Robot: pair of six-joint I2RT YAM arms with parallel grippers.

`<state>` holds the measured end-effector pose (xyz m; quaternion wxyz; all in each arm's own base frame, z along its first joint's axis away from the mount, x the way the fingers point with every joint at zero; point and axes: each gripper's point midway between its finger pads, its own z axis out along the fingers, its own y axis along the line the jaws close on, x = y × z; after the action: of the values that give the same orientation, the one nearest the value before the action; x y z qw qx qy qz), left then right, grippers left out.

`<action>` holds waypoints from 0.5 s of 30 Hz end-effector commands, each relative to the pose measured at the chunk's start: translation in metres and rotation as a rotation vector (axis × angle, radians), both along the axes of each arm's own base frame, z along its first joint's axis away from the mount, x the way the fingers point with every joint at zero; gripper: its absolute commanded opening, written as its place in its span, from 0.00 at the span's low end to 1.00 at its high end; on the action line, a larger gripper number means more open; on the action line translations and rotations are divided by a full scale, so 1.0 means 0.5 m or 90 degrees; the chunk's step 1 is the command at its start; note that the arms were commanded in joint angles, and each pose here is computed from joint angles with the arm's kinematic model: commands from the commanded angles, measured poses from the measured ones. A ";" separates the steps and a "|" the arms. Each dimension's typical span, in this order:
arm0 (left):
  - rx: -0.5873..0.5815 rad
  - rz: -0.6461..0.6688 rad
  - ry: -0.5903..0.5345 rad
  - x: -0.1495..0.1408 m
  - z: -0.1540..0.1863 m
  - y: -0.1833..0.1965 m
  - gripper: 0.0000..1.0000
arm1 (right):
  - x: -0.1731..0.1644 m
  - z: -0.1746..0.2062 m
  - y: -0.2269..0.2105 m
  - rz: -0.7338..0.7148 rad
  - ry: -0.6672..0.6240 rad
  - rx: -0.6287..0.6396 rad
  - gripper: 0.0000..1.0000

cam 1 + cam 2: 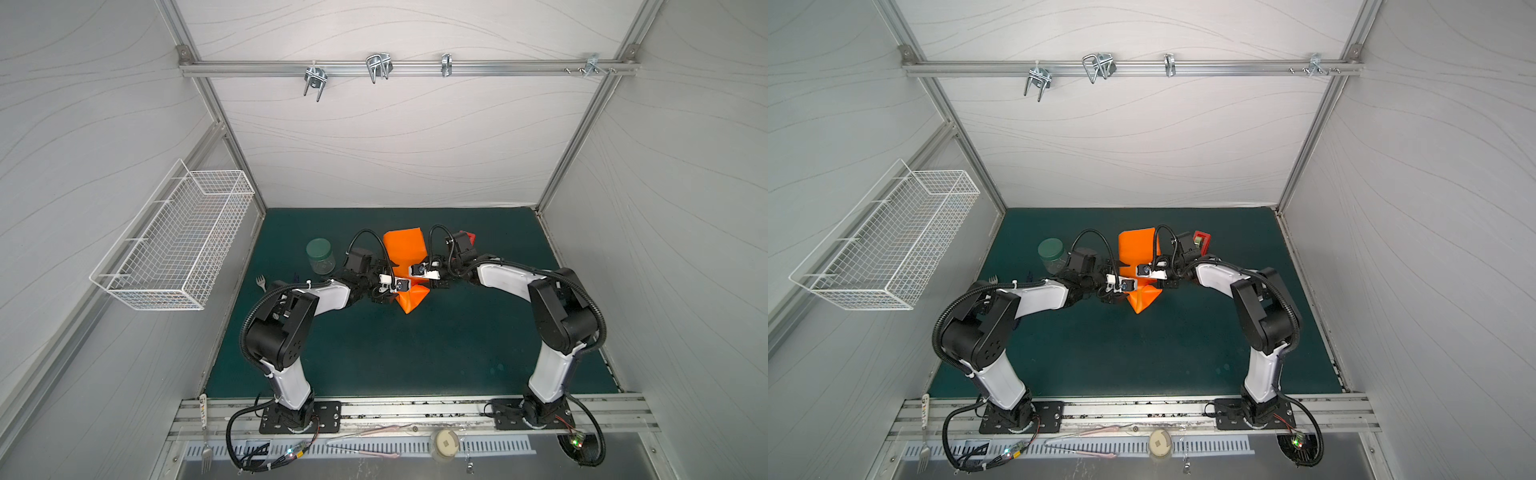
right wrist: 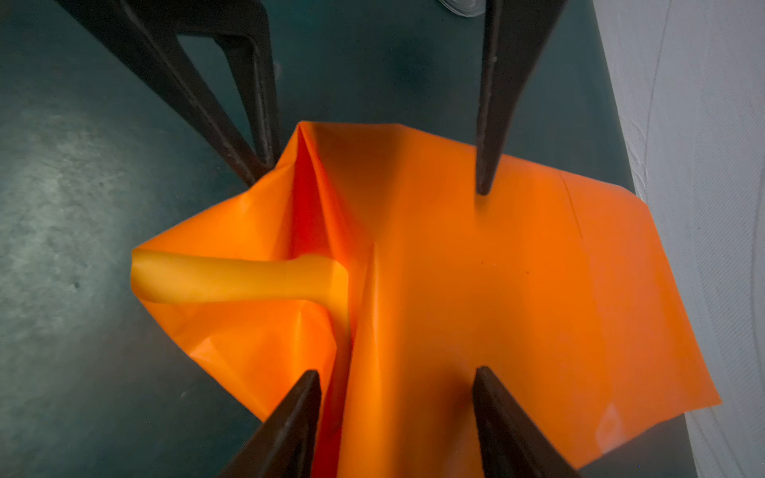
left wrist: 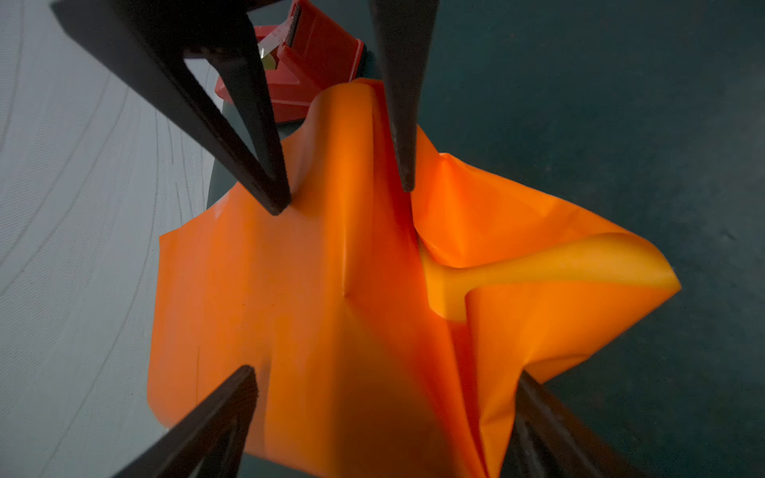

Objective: Wrap a gift box in wrapping paper
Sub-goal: Fold the wrapping paper for the gift box.

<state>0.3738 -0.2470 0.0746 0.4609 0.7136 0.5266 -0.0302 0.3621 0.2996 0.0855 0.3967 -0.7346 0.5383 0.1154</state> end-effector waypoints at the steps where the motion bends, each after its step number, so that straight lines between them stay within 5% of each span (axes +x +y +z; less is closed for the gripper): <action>1: -0.008 0.018 0.007 0.022 0.002 -0.012 0.94 | -0.067 -0.099 -0.045 -0.008 0.117 -0.071 0.59; 7: -0.020 0.031 0.015 0.029 0.002 -0.019 0.94 | -0.069 -0.100 -0.045 -0.007 0.117 -0.070 0.58; 15: 0.035 -0.061 0.018 -0.032 -0.026 -0.004 0.99 | -0.067 -0.102 -0.049 -0.012 0.117 -0.075 0.57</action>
<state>0.3712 -0.2480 0.0634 0.4441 0.7244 0.5261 -0.0342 0.3633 0.2996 0.0854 0.4020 -0.7337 0.5360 0.1132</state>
